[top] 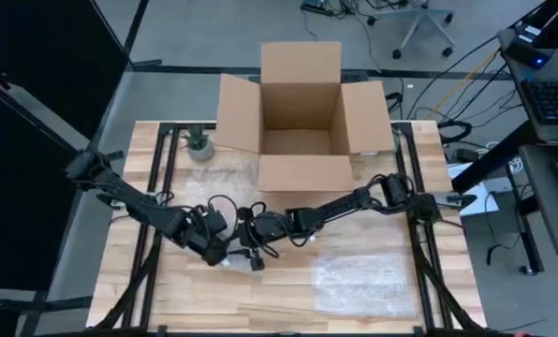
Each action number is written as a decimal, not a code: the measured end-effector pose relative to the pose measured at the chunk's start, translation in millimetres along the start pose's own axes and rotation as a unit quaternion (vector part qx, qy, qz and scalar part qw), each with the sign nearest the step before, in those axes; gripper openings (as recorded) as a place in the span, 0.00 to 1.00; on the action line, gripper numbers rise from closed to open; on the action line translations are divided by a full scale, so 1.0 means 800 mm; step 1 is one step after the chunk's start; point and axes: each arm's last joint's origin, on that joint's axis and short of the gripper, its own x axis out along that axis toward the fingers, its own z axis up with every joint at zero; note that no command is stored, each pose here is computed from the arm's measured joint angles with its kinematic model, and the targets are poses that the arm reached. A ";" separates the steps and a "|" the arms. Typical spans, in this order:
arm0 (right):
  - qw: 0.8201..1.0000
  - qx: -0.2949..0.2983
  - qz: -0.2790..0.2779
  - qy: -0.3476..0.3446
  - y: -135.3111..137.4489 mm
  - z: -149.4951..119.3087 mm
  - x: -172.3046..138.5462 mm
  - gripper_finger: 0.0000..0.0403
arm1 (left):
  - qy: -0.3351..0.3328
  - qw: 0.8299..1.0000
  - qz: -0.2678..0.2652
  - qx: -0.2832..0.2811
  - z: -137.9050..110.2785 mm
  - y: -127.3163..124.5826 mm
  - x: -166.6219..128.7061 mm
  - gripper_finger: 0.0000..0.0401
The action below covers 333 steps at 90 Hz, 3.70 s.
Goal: Wrap mug
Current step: Wrap the red mug with the bubble wrap
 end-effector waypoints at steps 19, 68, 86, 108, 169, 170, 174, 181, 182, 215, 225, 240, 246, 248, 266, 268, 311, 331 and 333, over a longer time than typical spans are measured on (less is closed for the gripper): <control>1.000 -0.012 0.000 0.010 -0.001 -0.005 0.002 0.39 | 0.006 1.000 -0.008 0.021 0.007 -0.006 -0.011 0.53; 1.000 -0.008 -0.002 0.015 -0.003 -0.007 0.002 0.39 | -0.039 0.999 -0.017 0.016 0.040 -0.010 -0.102 0.53; 1.000 -0.005 -0.006 0.016 -0.009 -0.008 0.001 0.39 | -0.088 0.996 -0.032 -0.005 0.032 -0.005 -0.148 0.53; 1.000 -0.004 -0.007 0.017 -0.010 -0.008 0.001 0.39 | -0.071 0.996 -0.036 -0.046 -0.008 0.009 -0.176 0.53; 1.000 -0.004 -0.010 0.016 -0.012 -0.008 0.001 0.39 | 0.017 0.998 -0.011 -0.061 -0.111 -0.026 -0.097 0.53; 1.000 -0.004 -0.010 0.016 -0.012 -0.008 0.001 0.39 | 0.010 0.998 -0.010 -0.061 -0.110 -0.026 -0.097 0.53; 1.000 -0.004 -0.011 0.017 -0.012 -0.009 0.001 0.39 | -0.021 0.998 -0.009 -0.062 -0.107 -0.026 -0.099 0.53; 1.000 -0.004 -0.011 0.017 -0.012 -0.009 0.001 0.39 | -0.079 0.994 -0.018 -0.068 -0.097 -0.026 -0.105 0.53; 1.000 -0.004 -0.011 0.017 -0.012 -0.009 0.001 0.39 | -0.087 0.994 -0.019 -0.070 -0.096 -0.027 -0.106 0.53; 1.000 -0.004 -0.013 0.020 -0.013 -0.010 0.001 0.39 | -0.167 0.983 0.040 -0.064 -0.058 -0.021 -0.089 0.53; 1.000 -0.006 -0.009 0.024 -0.012 -0.012 0.001 0.39 | -0.169 0.983 0.038 -0.052 -0.047 -0.027 -0.082 0.53; 1.000 -0.009 -0.003 0.024 -0.010 -0.012 0.001 0.39 | -0.135 0.989 0.032 -0.043 -0.041 -0.035 -0.071 0.53; 1.000 -0.011 -0.003 0.022 -0.010 -0.011 0.001 0.39 | -0.121 0.991 0.034 -0.041 -0.042 -0.037 -0.067 0.53; 1.000 -0.012 -0.003 0.021 -0.010 -0.011 0.001 0.39 | -0.115 0.992 0.035 -0.039 -0.043 -0.038 -0.066 0.53; 1.000 -0.018 -0.008 0.014 -0.007 -0.005 0.001 0.39 | -0.081 0.995 0.037 -0.037 -0.046 -0.039 -0.062 0.53; 1.000 -0.018 -0.008 0.014 -0.007 -0.002 0.000 0.39 | -0.080 0.995 0.036 -0.039 -0.046 -0.039 -0.062 0.53; 1.000 0.001 -0.015 -0.008 -0.011 0.011 -0.003 0.39 | -0.058 0.997 0.039 -0.039 -0.048 -0.038 -0.058 0.53; 1.000 0.006 -0.026 -0.006 -0.017 0.009 -0.002 0.39 | -0.079 0.995 0.041 -0.051 -0.039 -0.039 -0.062 0.53; 1.000 0.008 -0.025 -0.004 -0.017 0.008 -0.002 0.39 | -0.080 0.995 0.041 -0.052 -0.038 -0.039 -0.063 0.53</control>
